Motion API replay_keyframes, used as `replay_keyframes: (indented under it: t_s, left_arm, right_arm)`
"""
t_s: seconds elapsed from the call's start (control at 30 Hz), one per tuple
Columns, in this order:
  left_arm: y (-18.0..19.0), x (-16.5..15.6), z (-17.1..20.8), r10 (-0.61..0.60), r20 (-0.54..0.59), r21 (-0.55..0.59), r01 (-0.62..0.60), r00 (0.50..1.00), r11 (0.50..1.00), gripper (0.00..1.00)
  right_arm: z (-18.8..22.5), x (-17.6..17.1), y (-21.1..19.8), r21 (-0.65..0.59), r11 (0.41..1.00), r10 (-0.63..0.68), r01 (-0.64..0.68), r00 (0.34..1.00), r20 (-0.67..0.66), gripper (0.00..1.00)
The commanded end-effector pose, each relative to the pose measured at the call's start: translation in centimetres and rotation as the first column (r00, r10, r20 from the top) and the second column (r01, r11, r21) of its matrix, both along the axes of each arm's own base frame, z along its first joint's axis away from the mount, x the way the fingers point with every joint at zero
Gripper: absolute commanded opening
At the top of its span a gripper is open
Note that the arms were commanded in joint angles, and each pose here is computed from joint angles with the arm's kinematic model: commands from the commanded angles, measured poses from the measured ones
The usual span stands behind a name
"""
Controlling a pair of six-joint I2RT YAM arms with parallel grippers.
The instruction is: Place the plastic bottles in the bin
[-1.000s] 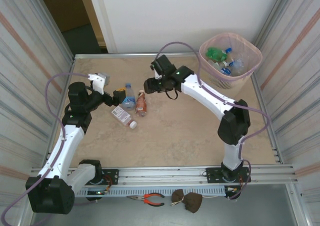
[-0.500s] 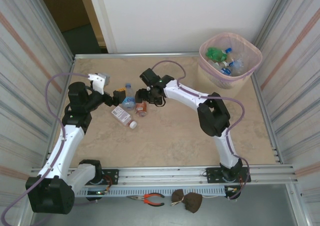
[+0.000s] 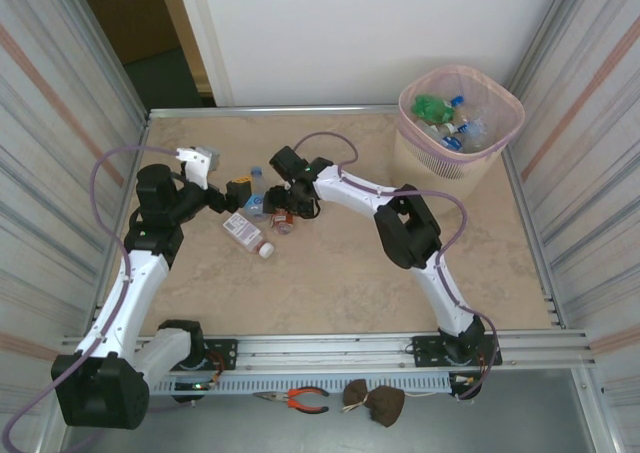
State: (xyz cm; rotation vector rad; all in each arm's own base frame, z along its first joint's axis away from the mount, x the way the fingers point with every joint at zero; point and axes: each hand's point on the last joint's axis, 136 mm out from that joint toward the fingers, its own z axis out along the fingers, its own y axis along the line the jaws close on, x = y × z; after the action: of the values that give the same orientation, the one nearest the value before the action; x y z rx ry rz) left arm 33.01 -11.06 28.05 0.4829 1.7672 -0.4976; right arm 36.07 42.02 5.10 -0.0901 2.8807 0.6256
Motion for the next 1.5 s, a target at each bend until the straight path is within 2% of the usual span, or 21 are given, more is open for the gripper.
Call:
replay_keyframes:
  t_s: [0.0, 0.33, 0.77, 1.07, 1.47]
  left_arm:
    - [0.2, 0.1, 1.6, 0.002, 0.047, 0.0, -0.002, 0.999, 1.0, 0.99]
    - [0.2, 0.1, 1.6, 0.005, 0.047, 0.0, -0.005, 0.999, 1.0, 0.99]
    - [0.2, 0.1, 1.6, 0.004, 0.047, -0.002, -0.003, 0.999, 1.0, 0.99]
    - [0.2, 0.1, 1.7, 0.001, 0.048, -0.004, 0.0, 0.999, 1.0, 0.99]
    - [0.1, 0.2, 1.4, -0.003, 0.038, -0.008, 0.004, 0.999, 1.0, 0.99]
  right_arm:
    - [-0.9, -0.3, 0.0, -0.019, 1.0, -0.016, 0.015, 0.999, -0.036, 0.76]
    - [-1.7, -0.5, -0.3, -0.041, 0.999, -0.014, 0.012, 0.999, -0.044, 0.69]
    - [2.6, 0.3, -1.4, -0.019, 1.0, -0.02, 0.02, 0.999, 0.041, 0.6]
    - [9.3, 1.6, -4.0, 0.018, 0.999, -0.042, 0.04, 0.987, 0.154, 0.59]
    - [20.5, 3.7, -10.7, 0.024, 0.997, -0.074, 0.07, 0.925, 0.373, 0.59]
